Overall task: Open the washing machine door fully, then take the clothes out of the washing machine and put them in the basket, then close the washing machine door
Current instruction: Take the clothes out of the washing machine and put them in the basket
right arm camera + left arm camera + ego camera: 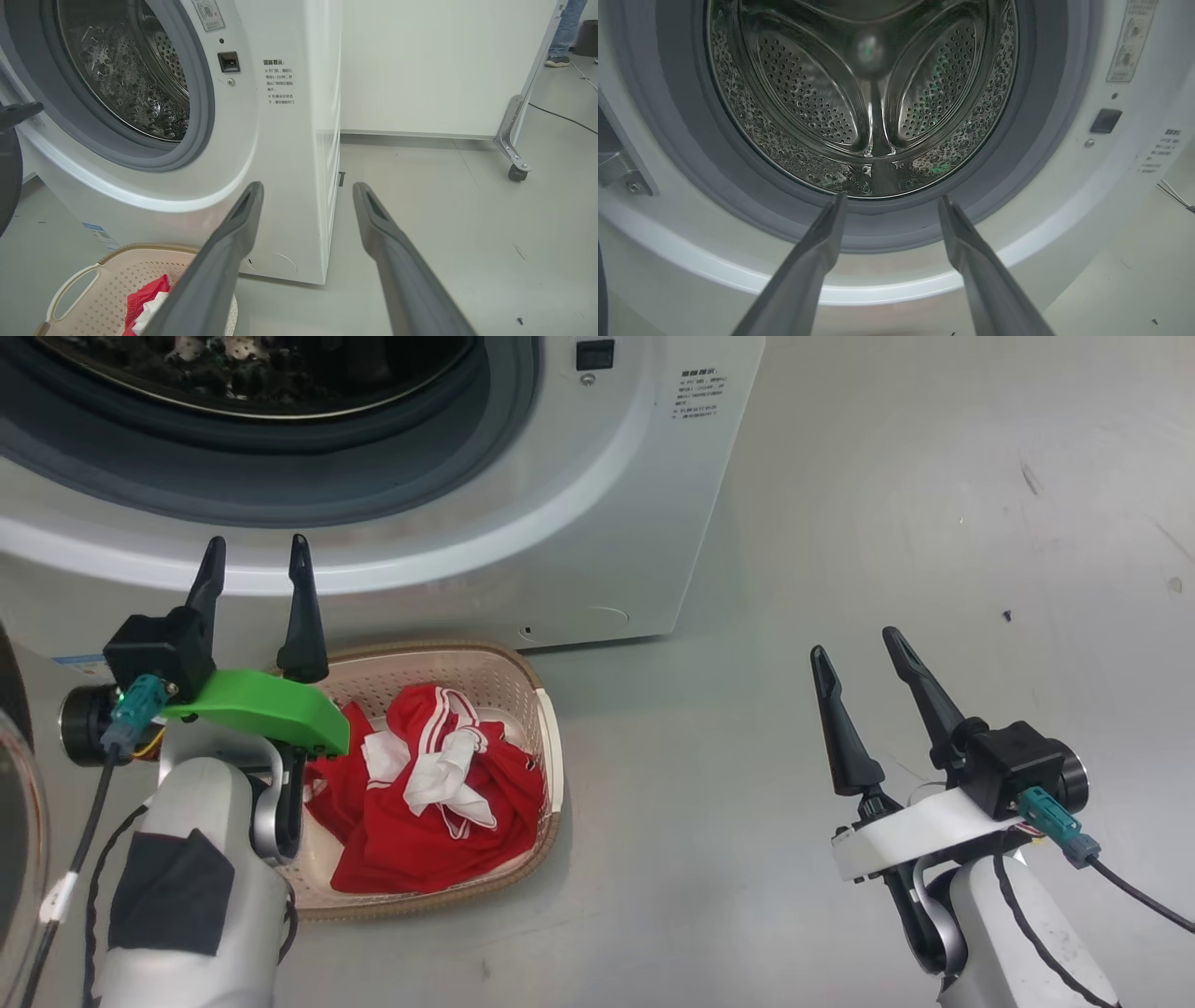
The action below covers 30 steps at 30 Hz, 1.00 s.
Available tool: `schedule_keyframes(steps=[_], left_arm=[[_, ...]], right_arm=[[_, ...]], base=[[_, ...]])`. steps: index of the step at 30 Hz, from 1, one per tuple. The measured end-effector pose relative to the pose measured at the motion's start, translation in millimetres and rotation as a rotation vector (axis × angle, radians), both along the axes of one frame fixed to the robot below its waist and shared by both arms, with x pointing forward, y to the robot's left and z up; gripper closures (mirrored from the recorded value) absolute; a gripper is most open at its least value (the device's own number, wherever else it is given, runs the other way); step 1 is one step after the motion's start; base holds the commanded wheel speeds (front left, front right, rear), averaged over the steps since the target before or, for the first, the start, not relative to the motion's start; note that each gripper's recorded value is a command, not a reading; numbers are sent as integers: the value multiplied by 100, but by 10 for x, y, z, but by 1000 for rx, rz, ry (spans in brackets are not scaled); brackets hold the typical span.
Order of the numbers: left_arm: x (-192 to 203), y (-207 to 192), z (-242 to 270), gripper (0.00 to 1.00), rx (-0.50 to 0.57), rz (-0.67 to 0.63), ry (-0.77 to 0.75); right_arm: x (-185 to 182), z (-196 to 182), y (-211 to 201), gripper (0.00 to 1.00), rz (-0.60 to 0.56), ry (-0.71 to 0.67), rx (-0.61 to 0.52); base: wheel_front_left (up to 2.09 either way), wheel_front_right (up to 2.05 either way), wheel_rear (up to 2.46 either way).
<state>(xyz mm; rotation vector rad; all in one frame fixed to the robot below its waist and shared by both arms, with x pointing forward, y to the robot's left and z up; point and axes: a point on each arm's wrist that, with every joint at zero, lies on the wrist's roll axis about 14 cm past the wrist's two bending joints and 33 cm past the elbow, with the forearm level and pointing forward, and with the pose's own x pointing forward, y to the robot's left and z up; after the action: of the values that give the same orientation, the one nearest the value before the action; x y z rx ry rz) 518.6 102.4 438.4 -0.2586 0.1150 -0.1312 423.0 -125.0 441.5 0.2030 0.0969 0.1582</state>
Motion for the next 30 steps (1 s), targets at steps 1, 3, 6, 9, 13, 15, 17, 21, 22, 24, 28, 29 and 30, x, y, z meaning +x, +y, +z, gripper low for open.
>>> schedule_keyframes(steps=[1,3,6,9,13,15,17,21,22,24,28,29,30], left_arm=[[-21,17,78,0,1,3,-20],[-102,48,180,0,12,6,-47],[-248,83,274,0,24,9,-69],[-387,89,359,0,30,6,-87],[-586,121,426,0,39,14,-100],[-695,130,436,0,39,14,-101],[-806,111,435,0,45,7,-100],[-999,128,429,0,49,14,-95],[-1045,146,425,0,50,21,-93],[-1130,178,426,0,47,33,-92],[-1291,180,428,0,45,33,-89],[-1332,177,414,0,44,32,-82],[-1378,182,405,0,43,33,-79]], right_arm=[[-9,35,16,0,6,-9,2],[-44,85,44,0,16,-20,4],[-113,148,68,0,22,-32,7],[-186,210,84,0,26,-45,9],[-292,271,96,0,27,-57,9],[-340,306,99,0,26,-65,10],[-381,338,76,0,14,-72,8],[-467,368,56,0,3,-78,6],[-491,371,62,0,4,-78,7],[-536,375,69,0,5,-79,7],[-610,375,56,0,-6,-77,4],[-630,372,60,0,-6,-76,4],[-651,370,67,0,-4,-75,4]], base=[[0,0,0],[0,0,0],[0,0,0],[0,0,0],[0,0,0],[0,0,0],[0,0,0],[0,0,0],[0,0,0],[0,0,0],[0,0,0],[0,0,0],[0,0,0]])
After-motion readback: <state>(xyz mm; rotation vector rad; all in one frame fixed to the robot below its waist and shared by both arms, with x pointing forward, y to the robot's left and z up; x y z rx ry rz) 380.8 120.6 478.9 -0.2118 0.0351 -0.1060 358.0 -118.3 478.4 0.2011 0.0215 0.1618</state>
